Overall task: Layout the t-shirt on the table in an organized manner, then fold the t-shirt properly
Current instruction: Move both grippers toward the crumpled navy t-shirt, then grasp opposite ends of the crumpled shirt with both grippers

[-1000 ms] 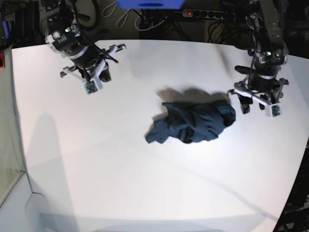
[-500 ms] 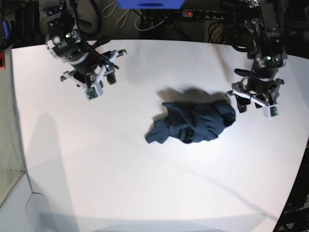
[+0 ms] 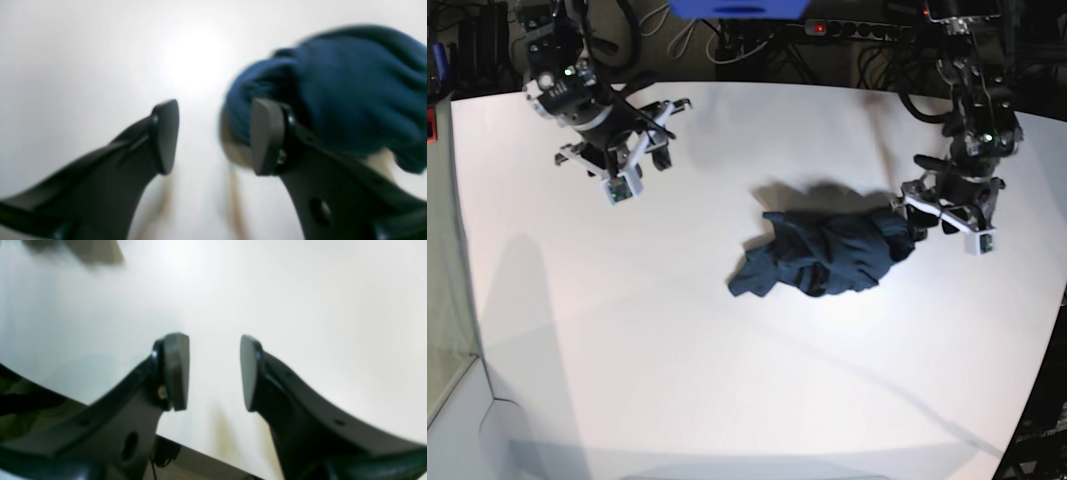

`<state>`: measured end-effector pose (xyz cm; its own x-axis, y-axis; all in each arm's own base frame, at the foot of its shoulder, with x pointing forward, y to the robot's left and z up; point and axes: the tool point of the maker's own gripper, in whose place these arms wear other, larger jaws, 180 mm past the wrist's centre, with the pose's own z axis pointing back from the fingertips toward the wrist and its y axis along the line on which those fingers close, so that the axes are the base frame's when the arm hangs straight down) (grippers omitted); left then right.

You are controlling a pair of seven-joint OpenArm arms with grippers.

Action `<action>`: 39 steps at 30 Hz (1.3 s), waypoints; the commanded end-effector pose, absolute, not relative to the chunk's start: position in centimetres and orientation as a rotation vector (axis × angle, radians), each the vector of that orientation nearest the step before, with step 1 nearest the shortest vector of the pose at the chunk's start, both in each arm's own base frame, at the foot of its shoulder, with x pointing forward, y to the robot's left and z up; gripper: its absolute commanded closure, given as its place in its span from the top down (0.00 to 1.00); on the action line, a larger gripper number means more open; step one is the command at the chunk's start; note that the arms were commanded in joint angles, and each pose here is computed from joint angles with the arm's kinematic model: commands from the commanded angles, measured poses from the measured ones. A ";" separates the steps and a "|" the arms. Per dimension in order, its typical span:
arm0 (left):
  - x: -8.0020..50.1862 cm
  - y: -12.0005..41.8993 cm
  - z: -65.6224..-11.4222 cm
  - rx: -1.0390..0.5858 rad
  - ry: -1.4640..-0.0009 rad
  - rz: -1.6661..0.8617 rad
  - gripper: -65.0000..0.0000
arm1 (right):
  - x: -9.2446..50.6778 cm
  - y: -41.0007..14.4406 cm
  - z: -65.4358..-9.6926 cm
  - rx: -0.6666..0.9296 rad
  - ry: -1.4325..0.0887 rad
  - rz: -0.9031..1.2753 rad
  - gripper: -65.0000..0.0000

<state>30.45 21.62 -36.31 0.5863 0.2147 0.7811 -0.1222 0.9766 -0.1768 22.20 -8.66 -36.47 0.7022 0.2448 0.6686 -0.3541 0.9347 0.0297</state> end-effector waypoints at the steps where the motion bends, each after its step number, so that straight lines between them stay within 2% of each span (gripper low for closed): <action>1: 31.3 21.5 -35.2 -0.117 -0.971 0.186 0.51 | 22.6 -8.5 -35.7 0.167 -0.753 0.344 0.40; 12: 33.5 20.0 -37.0 -0.187 -0.940 0.194 0.51 | 22.6 -8.5 -35.7 0.167 -0.752 0.344 0.40; 17: 33.5 19.5 -40.3 -0.226 -0.853 0.194 0.49 | 22.8 -8.5 -35.6 0.166 -0.760 0.345 0.40; 19: 33.2 19.0 -41.3 -0.250 -0.827 0.168 0.37 | 23.1 -8.4 -35.4 0.166 -0.772 0.345 0.40; 22: 32.9 18.6 -41.6 -0.271 -0.822 0.135 0.05 | 23.9 -7.4 -34.5 0.193 -0.807 0.360 0.40; 23: 32.8 18.4 -41.6 -0.275 -0.820 0.127 0.00 | 24.1 -6.5 -34.1 0.221 -0.826 0.372 0.40; 26: 32.8 18.4 -41.6 -0.276 -0.821 0.121 0.05 | 24.7 -3.6 -32.5 0.330 -0.901 0.394 0.40; 28: 32.8 18.4 -41.6 -0.277 -0.820 0.120 0.00 | 24.8 -1.9 -31.6 0.382 -0.942 0.411 0.40; 33: 32.1 18.4 -42.1 -0.274 -0.804 0.119 0.00 | 23.6 2.4 -30.8 0.491 -0.948 0.452 0.40; 39: 31.1 18.0 -41.4 -0.267 -0.820 0.097 0.00 | 23.6 4.3 -30.2 0.532 -0.957 0.481 0.40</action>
